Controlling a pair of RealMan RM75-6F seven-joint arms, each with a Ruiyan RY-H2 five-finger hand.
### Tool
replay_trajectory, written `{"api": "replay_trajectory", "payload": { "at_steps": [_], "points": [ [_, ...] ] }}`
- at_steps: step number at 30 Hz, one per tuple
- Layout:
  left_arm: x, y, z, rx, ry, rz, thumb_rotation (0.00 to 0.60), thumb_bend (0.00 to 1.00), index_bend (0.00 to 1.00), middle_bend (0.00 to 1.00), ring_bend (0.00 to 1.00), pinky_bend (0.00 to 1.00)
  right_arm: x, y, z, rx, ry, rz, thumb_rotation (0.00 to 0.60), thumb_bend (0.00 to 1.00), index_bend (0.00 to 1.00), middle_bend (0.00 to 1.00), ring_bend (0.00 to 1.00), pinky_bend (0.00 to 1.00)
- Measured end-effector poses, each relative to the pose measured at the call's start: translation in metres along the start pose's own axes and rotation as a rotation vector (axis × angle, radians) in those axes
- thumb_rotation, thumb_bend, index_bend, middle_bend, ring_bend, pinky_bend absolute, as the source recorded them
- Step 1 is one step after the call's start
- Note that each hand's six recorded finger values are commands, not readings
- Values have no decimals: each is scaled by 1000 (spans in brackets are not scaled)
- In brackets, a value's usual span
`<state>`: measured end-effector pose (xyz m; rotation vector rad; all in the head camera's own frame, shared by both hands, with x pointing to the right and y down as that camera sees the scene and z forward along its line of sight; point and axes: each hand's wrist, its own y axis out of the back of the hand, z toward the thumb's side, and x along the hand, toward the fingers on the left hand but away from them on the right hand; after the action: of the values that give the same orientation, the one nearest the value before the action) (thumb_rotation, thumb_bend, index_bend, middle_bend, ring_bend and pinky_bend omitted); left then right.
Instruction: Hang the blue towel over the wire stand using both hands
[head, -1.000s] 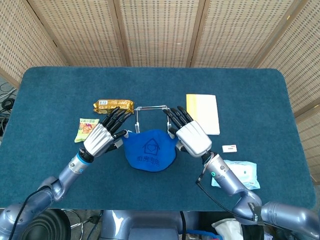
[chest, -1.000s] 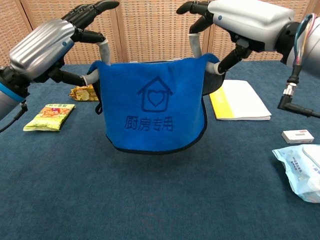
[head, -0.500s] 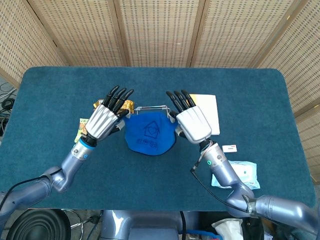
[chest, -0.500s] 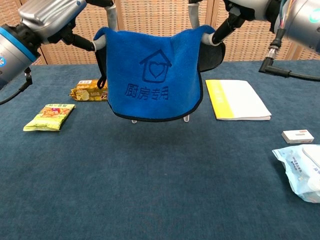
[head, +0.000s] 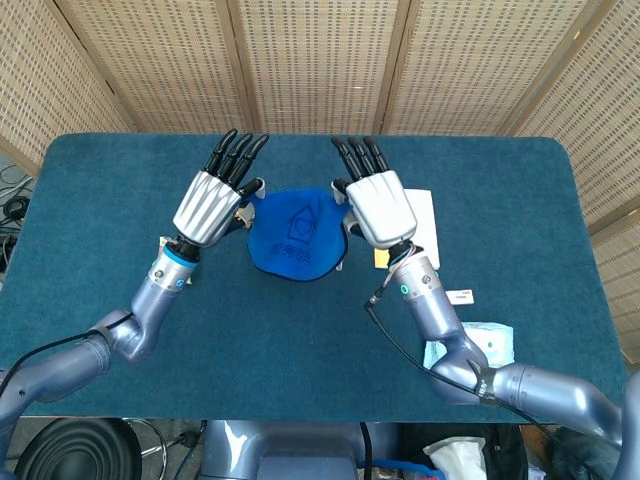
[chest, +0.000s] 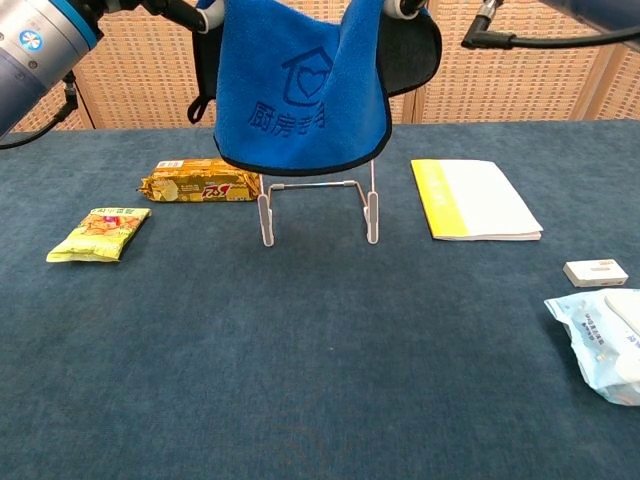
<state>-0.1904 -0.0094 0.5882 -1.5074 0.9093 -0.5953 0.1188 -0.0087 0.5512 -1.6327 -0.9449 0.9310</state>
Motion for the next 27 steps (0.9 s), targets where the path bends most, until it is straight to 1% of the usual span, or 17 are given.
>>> {"api": "replay_trajectory", "payload": {
  "at_steps": [5, 12, 15, 20, 24, 27],
  "points": [
    [5, -1, -7, 16, 8, 0, 600, 450, 698, 0, 0, 0, -19, 2, -6, 19, -36, 1, 600, 543, 692, 59, 0, 54],
    [7, -7, -15, -3, 33, -12, 600, 450, 698, 0, 0, 0, -26, -4, -13, 38, -51, 13, 600, 544, 692, 59, 0, 54],
    [5, -13, -19, -18, 52, -26, 600, 450, 698, 0, 0, 0, -25, -13, -18, 37, -62, 34, 600, 543, 692, 60, 0, 54],
    [-4, -25, -27, -25, 80, -52, 600, 450, 698, 0, 0, 0, -23, -34, -27, 45, -81, 72, 600, 543, 692, 59, 0, 54],
    [-15, -41, -35, -39, 112, -99, 600, 450, 699, 0, 0, 0, -18, -57, -31, 42, -88, 113, 600, 544, 692, 60, 0, 54],
    [-22, -51, -39, -55, 128, -116, 600, 450, 699, 0, 0, 0, -15, -70, -31, 36, -86, 131, 600, 544, 692, 61, 0, 54]
  ]
}}
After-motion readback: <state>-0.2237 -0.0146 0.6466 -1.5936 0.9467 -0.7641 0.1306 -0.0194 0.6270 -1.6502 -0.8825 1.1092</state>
